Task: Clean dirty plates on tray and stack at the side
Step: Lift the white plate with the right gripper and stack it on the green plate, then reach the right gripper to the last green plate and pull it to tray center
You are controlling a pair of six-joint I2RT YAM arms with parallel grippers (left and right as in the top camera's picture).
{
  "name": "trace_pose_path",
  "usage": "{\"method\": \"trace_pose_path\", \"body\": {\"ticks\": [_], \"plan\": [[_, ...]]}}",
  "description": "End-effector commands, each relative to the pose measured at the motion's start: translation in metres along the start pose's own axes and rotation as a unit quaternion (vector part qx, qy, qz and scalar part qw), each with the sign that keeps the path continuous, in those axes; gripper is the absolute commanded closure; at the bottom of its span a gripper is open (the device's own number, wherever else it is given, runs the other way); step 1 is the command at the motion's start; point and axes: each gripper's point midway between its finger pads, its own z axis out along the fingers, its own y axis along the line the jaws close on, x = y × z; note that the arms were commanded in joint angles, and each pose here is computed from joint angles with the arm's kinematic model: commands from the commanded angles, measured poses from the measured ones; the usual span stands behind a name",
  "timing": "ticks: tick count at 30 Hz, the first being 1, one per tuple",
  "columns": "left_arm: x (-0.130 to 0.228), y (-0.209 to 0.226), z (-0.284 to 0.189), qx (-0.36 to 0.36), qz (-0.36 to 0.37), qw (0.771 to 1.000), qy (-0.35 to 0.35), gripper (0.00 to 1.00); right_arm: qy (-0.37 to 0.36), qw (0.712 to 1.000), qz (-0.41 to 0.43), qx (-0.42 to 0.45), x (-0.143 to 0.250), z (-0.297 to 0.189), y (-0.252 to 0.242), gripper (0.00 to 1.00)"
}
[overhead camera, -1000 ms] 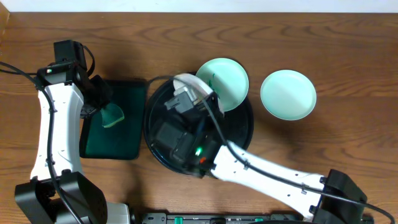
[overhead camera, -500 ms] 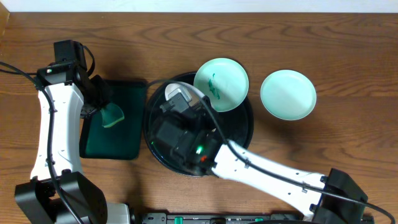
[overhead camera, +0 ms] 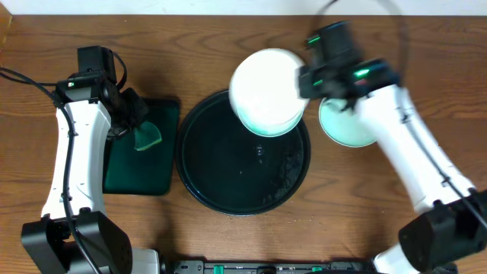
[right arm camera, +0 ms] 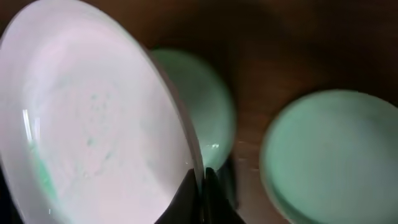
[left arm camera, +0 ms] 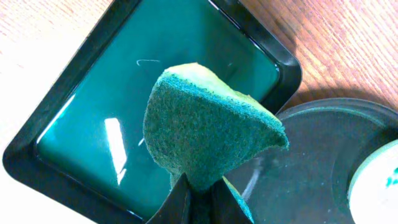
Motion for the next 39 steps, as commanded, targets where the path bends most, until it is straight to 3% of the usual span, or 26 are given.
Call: {"method": "trace_pose_path", "body": {"ticks": [1, 2, 7, 10, 16, 18, 20, 22, 25, 31, 39], "plan": [[0.001, 0.0, 0.001, 0.001, 0.007, 1.0, 0.002, 0.93, -0.003, 0.994, 0.111, -0.005, -0.015, -0.017, -0.07, 0.99], [0.001, 0.0, 0.001, 0.001, 0.007, 1.0, 0.002, 0.93, -0.002, 0.989, 0.147, 0.019, -0.014, -0.017, -0.106, 0.99], [0.001, 0.0, 0.001, 0.001, 0.007, 1.0, 0.002, 0.92, 0.03, 0.967, 0.24, 0.083, 0.023, 0.0, -0.199, 0.99], [0.001, 0.0, 0.001, 0.001, 0.007, 1.0, 0.002, 0.93, 0.055, 0.957, 0.268, 0.096, 0.055, 0.026, -0.226, 0.99], [0.001, 0.0, 0.001, 0.001, 0.007, 1.0, 0.002, 0.93, 0.09, 0.953, 0.271, 0.098, 0.089, 0.064, -0.233, 0.99], [0.001, 0.0, 0.001, 0.001, 0.007, 1.0, 0.002, 0.93, 0.098, 0.957, 0.256, 0.096, 0.092, 0.07, -0.229, 0.96], [0.001, 0.0, 0.001, 0.001, 0.007, 1.0, 0.002, 0.93, 0.1, 0.958, 0.251, 0.099, 0.092, 0.07, -0.226, 0.81], [0.001, 0.0, 0.001, 0.0, 0.007, 1.0, 0.002, 0.93, 0.096, 0.961, 0.243, 0.096, 0.085, 0.066, -0.221, 0.75], [0.001, 0.0, 0.001, 0.0, 0.007, 1.0, 0.002, 0.93, 0.095, 0.976, 0.181, 0.069, 0.06, 0.053, -0.199, 0.74], [0.001, 0.0, 0.001, 0.0, 0.007, 1.0, 0.002, 0.93, 0.055, 0.998, -0.014, 0.012, -0.004, 0.04, -0.107, 0.65], [0.001, 0.0, 0.001, 0.0, 0.007, 1.0, 0.002, 0.93, 0.141, 0.976, -0.145, -0.08, -0.005, 0.111, -0.035, 0.57]]}}
